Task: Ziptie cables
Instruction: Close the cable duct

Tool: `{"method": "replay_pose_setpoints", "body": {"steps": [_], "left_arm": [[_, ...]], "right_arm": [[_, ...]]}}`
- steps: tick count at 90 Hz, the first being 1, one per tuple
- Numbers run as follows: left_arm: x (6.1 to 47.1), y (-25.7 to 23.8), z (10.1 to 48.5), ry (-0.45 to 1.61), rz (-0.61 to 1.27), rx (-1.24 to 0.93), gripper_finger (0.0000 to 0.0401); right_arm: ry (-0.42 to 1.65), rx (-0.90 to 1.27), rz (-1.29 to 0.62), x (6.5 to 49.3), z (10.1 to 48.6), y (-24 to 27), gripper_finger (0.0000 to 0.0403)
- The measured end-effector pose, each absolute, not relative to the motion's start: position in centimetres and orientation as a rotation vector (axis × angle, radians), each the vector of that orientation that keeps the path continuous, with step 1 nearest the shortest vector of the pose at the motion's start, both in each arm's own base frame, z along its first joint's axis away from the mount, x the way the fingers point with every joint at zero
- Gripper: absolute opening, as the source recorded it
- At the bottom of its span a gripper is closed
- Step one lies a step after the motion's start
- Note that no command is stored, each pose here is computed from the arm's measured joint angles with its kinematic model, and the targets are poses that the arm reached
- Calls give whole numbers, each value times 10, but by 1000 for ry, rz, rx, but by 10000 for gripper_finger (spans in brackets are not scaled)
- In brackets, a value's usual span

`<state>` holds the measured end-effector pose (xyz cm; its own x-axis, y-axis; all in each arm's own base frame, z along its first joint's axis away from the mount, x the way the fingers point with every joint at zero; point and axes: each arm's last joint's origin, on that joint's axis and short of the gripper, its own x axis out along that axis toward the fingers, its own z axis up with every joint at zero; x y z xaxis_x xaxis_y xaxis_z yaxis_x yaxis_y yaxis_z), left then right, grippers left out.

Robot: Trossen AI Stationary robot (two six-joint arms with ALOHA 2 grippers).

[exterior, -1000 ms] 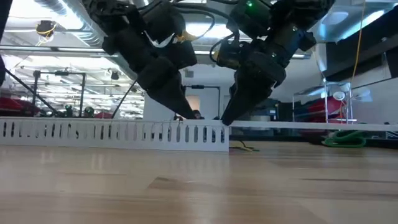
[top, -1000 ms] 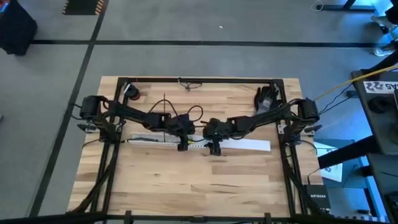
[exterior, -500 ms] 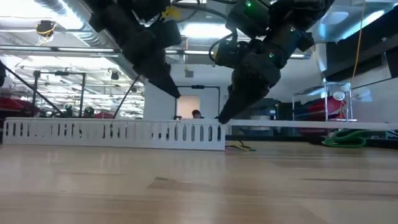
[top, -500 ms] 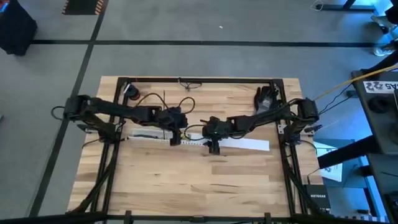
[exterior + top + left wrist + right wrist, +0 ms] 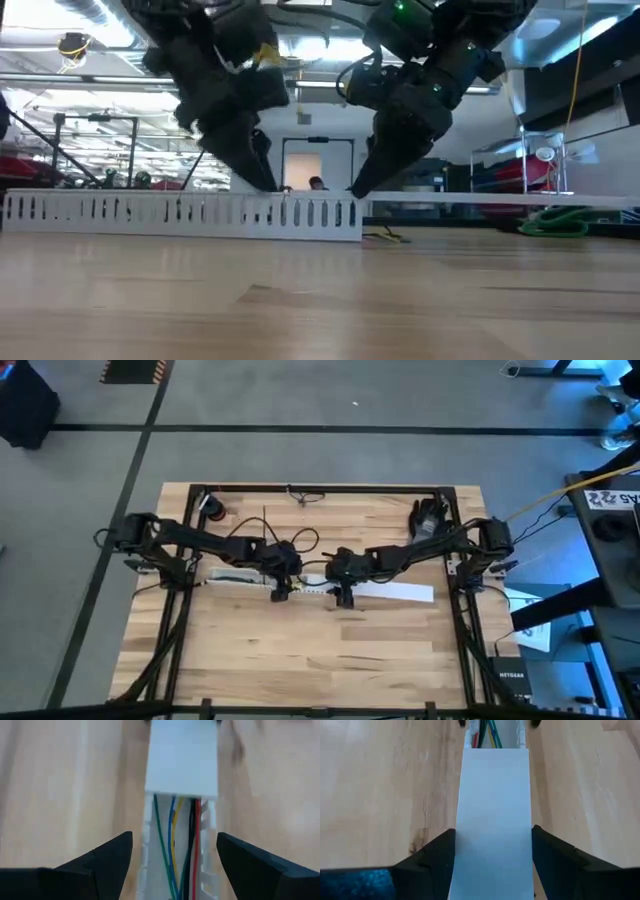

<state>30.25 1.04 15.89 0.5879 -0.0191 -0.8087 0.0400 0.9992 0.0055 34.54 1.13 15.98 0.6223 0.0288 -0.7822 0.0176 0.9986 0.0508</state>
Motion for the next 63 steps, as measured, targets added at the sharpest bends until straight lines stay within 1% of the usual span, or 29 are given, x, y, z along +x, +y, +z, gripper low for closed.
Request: {"method": "replay_pose_setpoints", "body": {"steps": [29, 35, 51, 57, 63], "left_arm": [[319, -3, 133, 908, -70, 53, 283], [321, -3, 130, 902, -65, 45, 272], [323, -3, 130, 884, -59, 21, 222], [324, -4, 131, 868, -65, 25, 213], [326, -4, 132, 843, -67, 28, 213]], "right_arm": [[891, 64, 17, 346, 160, 12, 225], [893, 67, 17, 346, 160, 12, 225], [894, 83, 28, 346, 160, 13, 225], [877, 82, 29, 347, 161, 13, 225], [845, 83, 30, 349, 164, 13, 225]]}}
